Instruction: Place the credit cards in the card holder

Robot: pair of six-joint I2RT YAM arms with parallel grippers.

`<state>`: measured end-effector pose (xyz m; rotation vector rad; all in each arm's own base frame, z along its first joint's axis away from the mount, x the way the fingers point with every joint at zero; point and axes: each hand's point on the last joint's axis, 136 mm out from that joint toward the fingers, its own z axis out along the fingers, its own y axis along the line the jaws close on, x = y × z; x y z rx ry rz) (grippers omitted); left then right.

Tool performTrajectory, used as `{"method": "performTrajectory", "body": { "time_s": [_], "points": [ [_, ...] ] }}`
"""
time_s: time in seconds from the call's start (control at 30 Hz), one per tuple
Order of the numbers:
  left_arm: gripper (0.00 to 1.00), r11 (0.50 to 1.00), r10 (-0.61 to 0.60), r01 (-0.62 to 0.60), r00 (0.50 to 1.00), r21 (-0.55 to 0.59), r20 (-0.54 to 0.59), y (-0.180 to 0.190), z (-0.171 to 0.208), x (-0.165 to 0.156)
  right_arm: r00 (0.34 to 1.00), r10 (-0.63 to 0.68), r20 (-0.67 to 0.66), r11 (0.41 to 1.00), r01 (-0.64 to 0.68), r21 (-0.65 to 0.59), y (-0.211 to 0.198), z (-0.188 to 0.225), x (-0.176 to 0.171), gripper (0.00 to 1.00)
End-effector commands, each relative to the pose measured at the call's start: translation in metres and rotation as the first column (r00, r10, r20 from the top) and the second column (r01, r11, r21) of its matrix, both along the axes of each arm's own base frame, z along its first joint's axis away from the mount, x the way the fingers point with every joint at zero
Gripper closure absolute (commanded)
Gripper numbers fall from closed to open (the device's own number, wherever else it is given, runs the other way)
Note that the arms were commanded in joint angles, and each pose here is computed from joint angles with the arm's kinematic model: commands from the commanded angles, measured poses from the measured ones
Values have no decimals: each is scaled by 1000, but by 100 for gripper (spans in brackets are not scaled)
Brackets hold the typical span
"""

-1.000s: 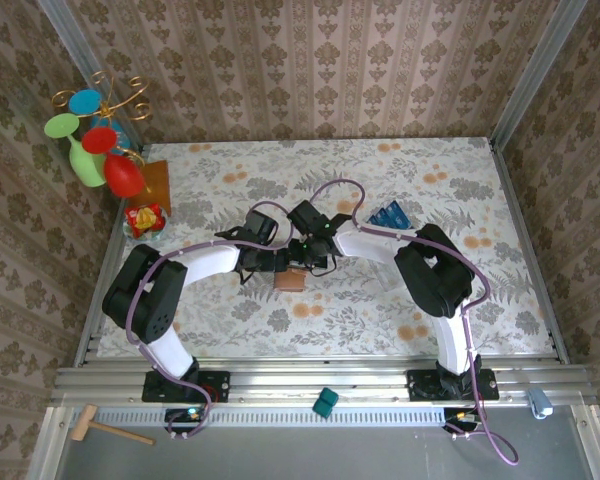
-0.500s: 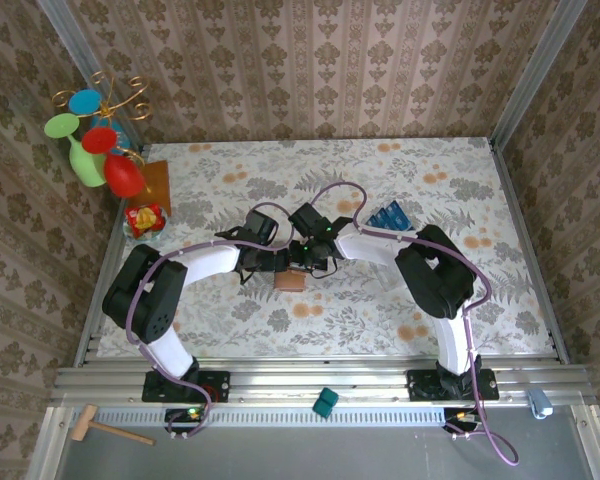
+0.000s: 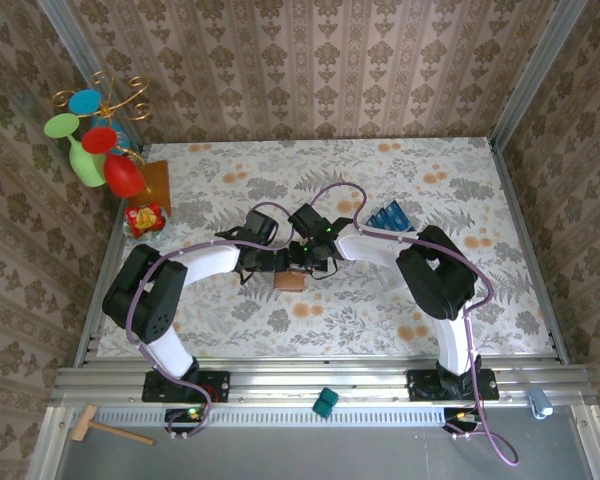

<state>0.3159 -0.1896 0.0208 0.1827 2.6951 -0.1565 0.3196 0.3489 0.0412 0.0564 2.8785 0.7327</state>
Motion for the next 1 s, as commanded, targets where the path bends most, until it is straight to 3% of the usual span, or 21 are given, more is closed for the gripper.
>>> {"method": "performTrajectory", "body": {
  "time_s": [0.0, 0.53, 0.97],
  "points": [
    [0, 997, 8, 0, 995, 80, -96, 13, -36, -21, 999, 5, -39, 999, -6, -35, -4, -14, -10, 100],
    [0, 997, 7, 1, 995, 80, -98, 14, -37, -21, 993, -40, -111, 995, 30, -93, -29, -56, -26, 100],
    [0, 997, 7, 0, 995, 77, -97, 14, -37, -22, 1000, 2, 16, 997, -3, 71, 1, 14, 2, 100]
  ]
}}
